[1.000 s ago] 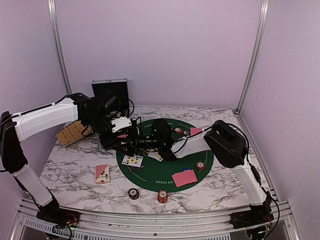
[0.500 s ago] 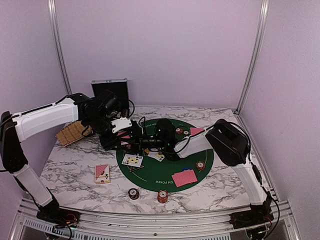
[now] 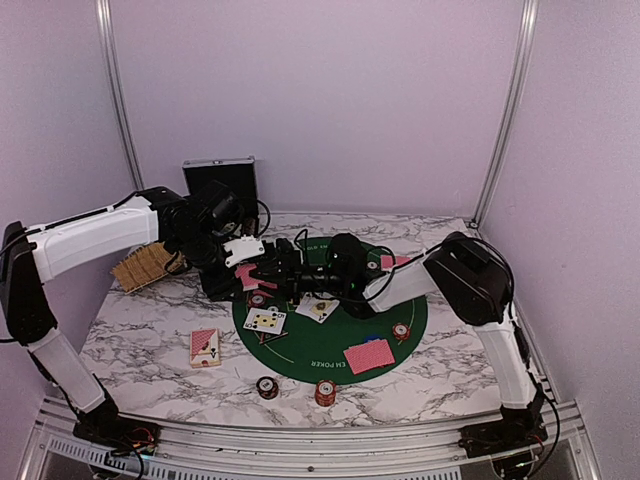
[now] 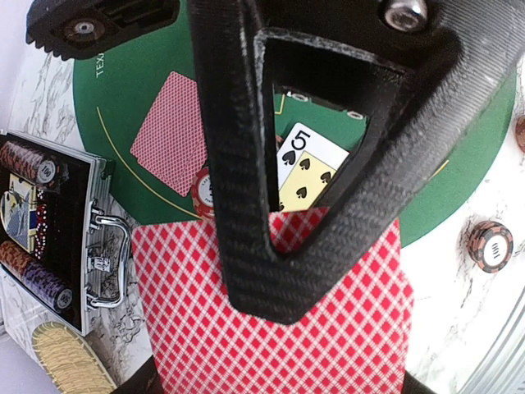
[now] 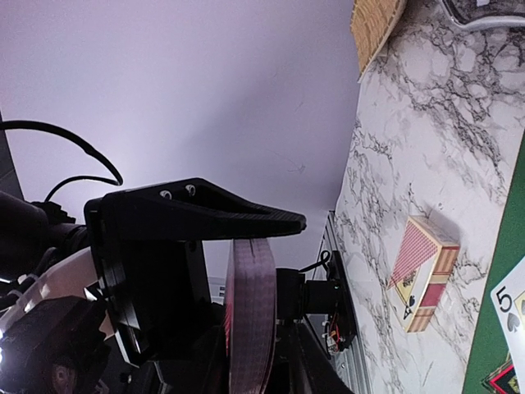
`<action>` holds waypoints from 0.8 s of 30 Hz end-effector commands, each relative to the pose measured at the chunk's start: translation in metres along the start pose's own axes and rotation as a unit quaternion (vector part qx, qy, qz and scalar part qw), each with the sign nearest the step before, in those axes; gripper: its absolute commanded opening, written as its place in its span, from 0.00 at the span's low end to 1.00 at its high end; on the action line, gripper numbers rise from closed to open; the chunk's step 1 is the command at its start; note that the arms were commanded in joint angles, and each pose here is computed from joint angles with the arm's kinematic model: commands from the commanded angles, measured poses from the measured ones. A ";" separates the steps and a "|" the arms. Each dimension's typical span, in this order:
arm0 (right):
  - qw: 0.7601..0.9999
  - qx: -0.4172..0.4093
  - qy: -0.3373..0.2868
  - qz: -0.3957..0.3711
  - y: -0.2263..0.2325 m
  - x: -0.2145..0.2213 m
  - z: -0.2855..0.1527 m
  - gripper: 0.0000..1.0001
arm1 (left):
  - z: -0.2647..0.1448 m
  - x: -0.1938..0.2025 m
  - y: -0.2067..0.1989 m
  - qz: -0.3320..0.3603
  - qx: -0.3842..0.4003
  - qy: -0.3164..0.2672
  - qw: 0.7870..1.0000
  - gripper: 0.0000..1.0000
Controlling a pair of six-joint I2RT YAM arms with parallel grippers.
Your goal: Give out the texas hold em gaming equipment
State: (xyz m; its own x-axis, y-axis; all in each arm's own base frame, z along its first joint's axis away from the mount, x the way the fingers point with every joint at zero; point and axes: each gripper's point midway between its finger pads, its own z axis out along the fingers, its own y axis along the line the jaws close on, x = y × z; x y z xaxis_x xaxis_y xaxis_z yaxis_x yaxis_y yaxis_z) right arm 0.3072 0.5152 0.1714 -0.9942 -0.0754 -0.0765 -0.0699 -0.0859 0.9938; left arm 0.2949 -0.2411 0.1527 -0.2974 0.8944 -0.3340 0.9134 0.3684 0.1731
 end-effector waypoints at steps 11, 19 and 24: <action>1.000 0.003 -0.010 -0.013 0.012 -0.004 -0.018 0.08 | -0.004 0.000 0.006 -0.002 -0.016 -0.007 1.000 0.00; 1.000 0.011 -0.013 -0.021 0.015 -0.008 -0.023 0.08 | -0.003 0.001 0.006 -0.004 -0.015 -0.007 1.000 0.00; 1.000 0.003 -0.016 -0.022 0.021 -0.008 -0.027 0.07 | -0.002 0.003 0.006 -0.004 -0.015 -0.005 1.000 0.00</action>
State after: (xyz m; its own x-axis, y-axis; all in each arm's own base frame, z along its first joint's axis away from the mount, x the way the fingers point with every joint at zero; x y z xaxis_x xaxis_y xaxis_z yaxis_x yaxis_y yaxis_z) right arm 0.3176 0.4928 0.1601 -0.9972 -0.0390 -0.0640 -0.0626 -0.0348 0.9974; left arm 0.2966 -0.2364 0.1481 -0.3048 0.8971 -0.3198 0.9091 0.3741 0.1830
